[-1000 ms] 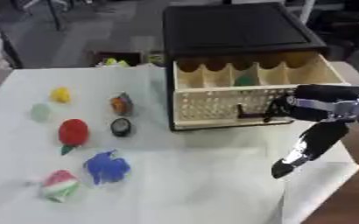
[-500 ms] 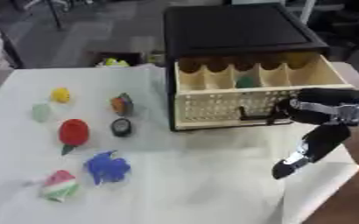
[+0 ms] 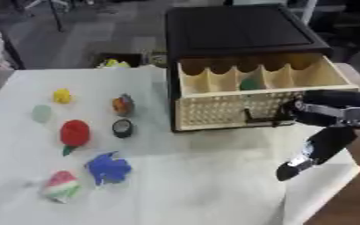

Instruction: Pick up objects from table and place into drawer.

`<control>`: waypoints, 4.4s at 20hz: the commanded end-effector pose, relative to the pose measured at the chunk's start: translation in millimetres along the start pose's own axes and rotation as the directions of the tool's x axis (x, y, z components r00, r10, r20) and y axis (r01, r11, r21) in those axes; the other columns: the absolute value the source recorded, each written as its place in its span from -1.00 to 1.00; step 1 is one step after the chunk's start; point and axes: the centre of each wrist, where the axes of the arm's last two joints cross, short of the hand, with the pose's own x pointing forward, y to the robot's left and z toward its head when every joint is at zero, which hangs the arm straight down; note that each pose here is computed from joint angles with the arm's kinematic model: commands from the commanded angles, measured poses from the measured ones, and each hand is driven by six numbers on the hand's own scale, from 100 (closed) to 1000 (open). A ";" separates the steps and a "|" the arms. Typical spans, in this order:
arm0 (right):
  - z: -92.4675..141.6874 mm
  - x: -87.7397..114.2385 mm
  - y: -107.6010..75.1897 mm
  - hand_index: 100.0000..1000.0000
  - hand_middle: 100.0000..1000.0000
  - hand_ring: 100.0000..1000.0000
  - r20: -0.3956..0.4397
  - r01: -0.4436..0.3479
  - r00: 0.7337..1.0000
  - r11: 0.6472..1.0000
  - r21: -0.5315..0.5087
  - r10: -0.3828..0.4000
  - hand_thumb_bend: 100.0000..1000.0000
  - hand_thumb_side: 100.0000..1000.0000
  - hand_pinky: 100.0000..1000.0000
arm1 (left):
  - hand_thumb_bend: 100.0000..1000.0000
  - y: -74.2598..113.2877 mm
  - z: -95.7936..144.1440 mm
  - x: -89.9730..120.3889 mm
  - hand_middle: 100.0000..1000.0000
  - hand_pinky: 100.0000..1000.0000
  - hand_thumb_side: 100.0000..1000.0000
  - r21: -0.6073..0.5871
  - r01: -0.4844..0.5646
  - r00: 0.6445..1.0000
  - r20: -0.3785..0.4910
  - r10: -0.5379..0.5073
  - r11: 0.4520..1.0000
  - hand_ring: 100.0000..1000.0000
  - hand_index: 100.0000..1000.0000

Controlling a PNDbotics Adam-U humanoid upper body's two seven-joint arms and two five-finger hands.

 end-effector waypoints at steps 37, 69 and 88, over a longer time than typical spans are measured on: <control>11.9 2.2 -11.3 0.42 -1.00 -1.00 0.002 -0.033 0.999 0.999 -0.004 0.033 1.00 0.18 -1.00 | -1.00 5.2 -6.0 6.3 0.20 0.04 0.64 -0.022 0.027 1.000 0.009 -0.026 0.999 0.21 0.48; 26.5 10.8 -27.5 0.60 -1.00 -1.00 0.000 -0.067 0.998 0.982 -0.175 0.068 1.00 0.47 -1.00 | -1.00 6.1 -6.0 6.8 0.20 0.04 0.63 -0.019 0.032 0.999 0.011 -0.031 0.999 0.21 0.48; 40.9 20.1 -56.8 0.42 -1.00 -1.00 0.038 0.077 0.997 0.763 -0.642 -0.068 0.15 1.00 -1.00 | -1.00 6.5 -4.4 6.7 0.19 0.04 0.63 -0.012 0.039 0.999 0.013 -0.038 0.999 0.21 0.48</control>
